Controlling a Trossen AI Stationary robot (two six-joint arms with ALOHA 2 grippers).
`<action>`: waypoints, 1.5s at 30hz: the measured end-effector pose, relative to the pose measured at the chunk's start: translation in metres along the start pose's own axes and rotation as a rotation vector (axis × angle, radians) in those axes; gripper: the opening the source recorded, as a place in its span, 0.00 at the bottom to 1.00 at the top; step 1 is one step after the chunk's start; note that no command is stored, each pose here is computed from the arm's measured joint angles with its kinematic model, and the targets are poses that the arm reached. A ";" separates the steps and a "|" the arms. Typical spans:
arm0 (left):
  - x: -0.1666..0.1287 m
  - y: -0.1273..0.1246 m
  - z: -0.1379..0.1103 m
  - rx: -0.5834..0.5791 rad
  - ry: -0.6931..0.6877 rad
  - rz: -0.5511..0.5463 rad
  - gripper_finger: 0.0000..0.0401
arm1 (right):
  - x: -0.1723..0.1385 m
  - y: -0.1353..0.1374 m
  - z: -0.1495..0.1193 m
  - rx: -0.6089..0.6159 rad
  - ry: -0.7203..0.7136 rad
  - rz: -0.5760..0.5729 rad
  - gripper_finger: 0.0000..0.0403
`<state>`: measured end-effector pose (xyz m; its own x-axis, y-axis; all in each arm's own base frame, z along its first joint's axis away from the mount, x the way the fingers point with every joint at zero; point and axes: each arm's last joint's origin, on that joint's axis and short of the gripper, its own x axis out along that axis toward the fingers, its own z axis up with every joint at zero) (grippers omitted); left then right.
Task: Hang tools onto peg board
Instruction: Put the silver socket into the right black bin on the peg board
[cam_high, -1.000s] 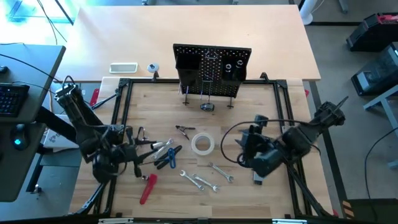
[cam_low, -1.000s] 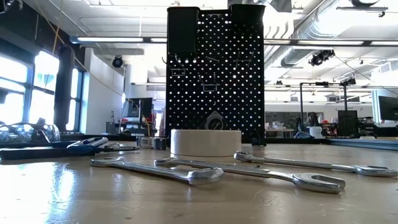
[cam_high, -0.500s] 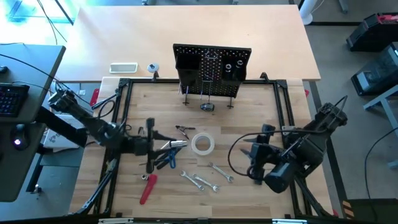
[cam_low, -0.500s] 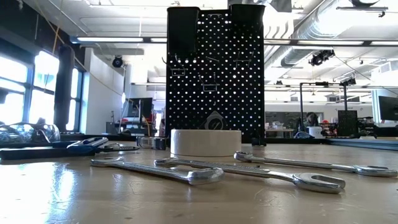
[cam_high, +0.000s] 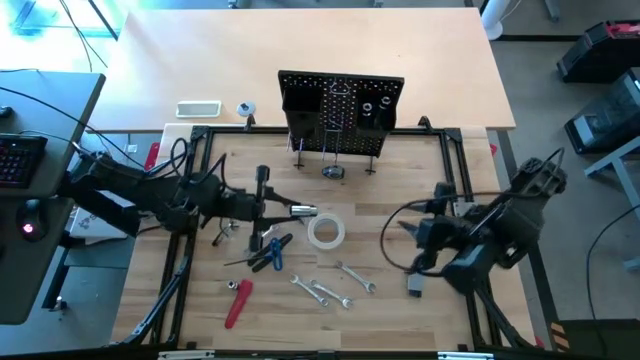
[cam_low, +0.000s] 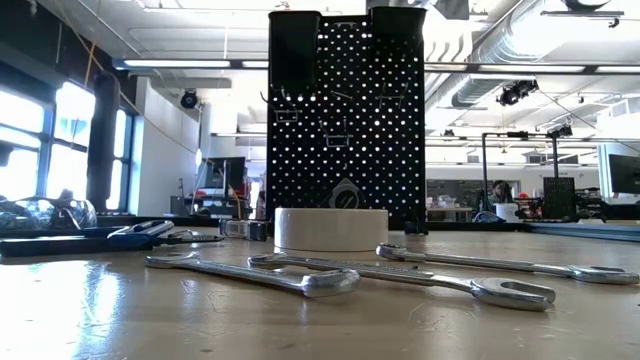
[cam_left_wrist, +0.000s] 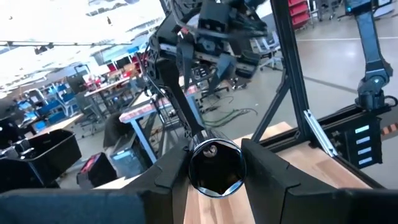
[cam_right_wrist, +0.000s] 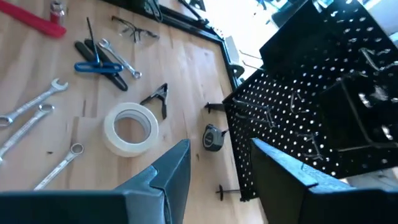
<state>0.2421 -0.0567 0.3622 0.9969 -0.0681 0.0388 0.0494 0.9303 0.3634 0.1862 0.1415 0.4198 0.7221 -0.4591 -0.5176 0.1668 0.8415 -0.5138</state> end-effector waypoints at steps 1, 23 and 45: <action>0.002 0.003 -0.002 0.000 -0.004 -0.004 0.28 | -0.004 -0.007 -0.001 0.000 -0.013 0.007 0.38; 0.037 0.062 -0.037 -0.039 -0.156 -0.062 0.28 | -0.045 -0.099 -0.058 -0.016 -0.532 0.243 0.34; 0.089 0.063 -0.082 -0.197 -0.540 -0.103 0.28 | 0.070 -0.037 -0.092 -0.011 -0.922 0.079 0.37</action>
<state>0.3389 0.0254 0.3126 0.8167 -0.2875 0.5004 0.2064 0.9552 0.2121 0.1685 0.0525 0.3397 0.9806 0.0115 0.1959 0.0916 0.8559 -0.5090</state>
